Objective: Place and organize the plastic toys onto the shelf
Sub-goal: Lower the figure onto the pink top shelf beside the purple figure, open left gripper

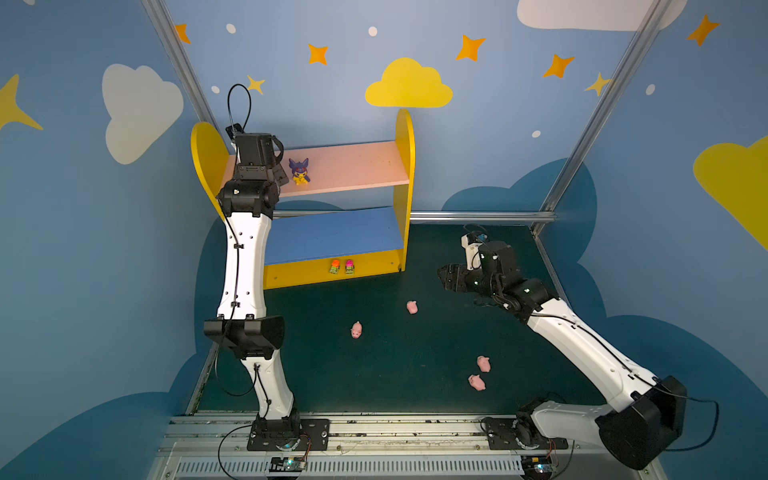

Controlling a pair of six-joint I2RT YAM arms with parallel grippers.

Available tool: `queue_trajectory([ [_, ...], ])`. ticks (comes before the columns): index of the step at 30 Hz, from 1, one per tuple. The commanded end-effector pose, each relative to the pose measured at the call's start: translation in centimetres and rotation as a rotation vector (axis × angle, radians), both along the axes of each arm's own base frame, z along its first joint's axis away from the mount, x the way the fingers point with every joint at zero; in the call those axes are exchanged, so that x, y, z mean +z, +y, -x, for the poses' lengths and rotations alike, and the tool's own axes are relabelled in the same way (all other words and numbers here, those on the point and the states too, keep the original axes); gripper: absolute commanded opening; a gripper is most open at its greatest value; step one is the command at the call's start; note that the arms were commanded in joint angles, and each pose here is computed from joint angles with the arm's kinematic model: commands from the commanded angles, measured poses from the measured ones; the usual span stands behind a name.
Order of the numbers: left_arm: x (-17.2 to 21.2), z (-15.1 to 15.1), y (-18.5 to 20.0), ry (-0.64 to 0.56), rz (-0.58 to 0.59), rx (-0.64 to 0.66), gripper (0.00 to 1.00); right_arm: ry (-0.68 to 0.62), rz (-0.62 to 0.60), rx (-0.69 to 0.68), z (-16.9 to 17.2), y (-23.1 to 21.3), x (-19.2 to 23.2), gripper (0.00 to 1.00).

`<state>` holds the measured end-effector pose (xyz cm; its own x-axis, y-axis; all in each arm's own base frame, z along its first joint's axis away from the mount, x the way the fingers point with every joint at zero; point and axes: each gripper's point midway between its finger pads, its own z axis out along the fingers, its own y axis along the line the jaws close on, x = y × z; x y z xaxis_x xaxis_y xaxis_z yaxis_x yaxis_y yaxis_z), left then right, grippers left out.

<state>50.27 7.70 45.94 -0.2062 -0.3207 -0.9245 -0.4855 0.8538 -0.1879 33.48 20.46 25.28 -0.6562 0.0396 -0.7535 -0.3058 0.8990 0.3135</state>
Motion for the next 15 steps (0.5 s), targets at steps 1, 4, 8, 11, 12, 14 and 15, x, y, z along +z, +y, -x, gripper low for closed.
queue_trajectory([
  [1,0.77,0.61,-0.57,-0.005,-0.017,-0.017,0.41,-0.032,-0.015,-0.002,-0.25,-0.07,1.7,0.83],
  [4,0.71,0.61,-0.47,-0.001,-0.02,-0.014,0.42,-0.031,-0.016,-0.003,-0.21,-0.08,1.65,0.84],
  [8,0.64,0.58,-0.48,0.002,-0.023,-0.012,0.43,-0.032,-0.016,-0.005,-0.16,-0.13,1.73,0.84],
  [11,0.82,0.71,-0.48,-0.001,-0.027,-0.009,0.43,-0.032,-0.015,-0.006,-0.15,-0.18,1.74,0.83],
  [12,0.82,0.71,-0.48,-0.001,-0.028,-0.009,0.43,-0.035,-0.017,-0.006,-0.13,-0.18,1.84,0.84],
  [14,0.87,0.8,-0.45,0.0,-0.031,-0.006,0.44,-0.034,-0.017,-0.007,-0.11,-0.2,1.85,0.84],
  [15,0.84,0.84,-0.5,0.003,-0.032,-0.008,0.44,-0.033,-0.017,-0.007,-0.13,-0.2,1.79,0.84],
])
